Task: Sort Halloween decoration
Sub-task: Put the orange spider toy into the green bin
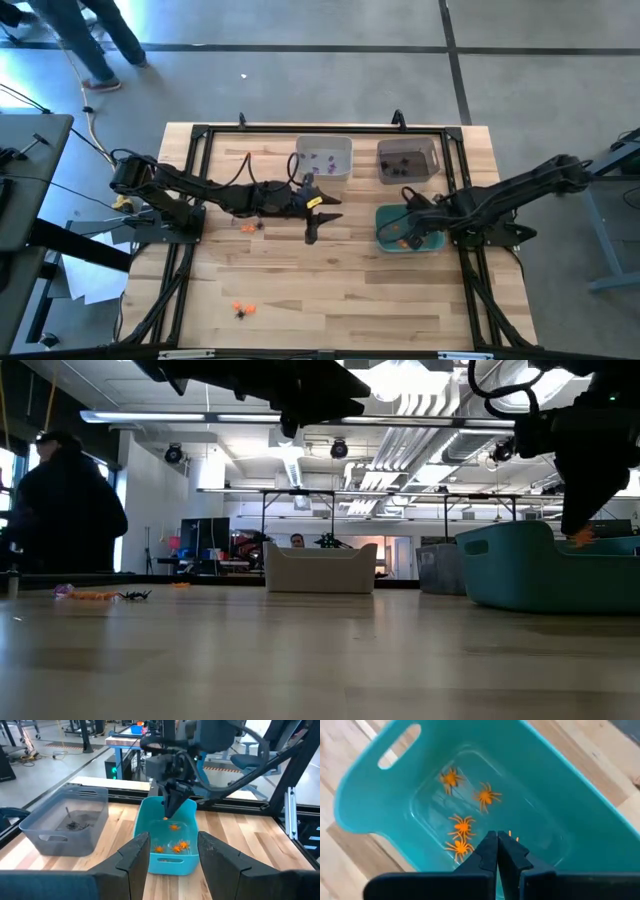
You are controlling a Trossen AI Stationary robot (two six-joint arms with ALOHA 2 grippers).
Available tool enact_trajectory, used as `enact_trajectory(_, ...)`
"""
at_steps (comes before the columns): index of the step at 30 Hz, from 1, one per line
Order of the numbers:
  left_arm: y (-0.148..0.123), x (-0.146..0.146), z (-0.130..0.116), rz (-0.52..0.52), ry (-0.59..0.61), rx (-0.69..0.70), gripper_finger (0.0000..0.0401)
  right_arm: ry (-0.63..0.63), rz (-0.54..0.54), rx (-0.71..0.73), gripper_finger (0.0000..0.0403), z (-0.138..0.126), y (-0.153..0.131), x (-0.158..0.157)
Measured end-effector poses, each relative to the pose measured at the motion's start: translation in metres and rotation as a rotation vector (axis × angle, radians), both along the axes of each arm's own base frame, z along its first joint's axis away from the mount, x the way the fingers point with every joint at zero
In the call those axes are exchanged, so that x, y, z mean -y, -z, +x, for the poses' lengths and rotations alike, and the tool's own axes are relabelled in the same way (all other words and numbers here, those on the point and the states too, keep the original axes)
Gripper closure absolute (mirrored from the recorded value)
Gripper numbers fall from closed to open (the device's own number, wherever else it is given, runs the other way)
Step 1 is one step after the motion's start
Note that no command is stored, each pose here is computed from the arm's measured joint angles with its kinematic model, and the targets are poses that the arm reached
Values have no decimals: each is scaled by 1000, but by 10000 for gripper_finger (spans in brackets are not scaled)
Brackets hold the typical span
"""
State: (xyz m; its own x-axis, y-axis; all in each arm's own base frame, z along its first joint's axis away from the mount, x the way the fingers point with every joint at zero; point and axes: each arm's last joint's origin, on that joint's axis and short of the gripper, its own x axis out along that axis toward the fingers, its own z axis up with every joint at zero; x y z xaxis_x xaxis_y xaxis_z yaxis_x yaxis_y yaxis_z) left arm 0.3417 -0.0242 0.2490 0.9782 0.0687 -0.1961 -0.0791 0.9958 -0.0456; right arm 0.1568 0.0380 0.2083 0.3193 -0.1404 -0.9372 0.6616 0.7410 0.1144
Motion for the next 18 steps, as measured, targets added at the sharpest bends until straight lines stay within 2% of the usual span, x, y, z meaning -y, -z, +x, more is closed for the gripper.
enact_trajectory(5, 1, 1, 0, 1, 2, -10, 247, -19, 47, -84, 403, 7, 11, -4)
enact_trajectory(14, 4, 1, -1, -13, 1, -39, 247, -17, 13, -213, 402, 21, 34, -8)
enact_trajectory(18, 4, 1, -1, -13, 1, -40, 247, -13, 12, -239, 384, 23, 39, -7)
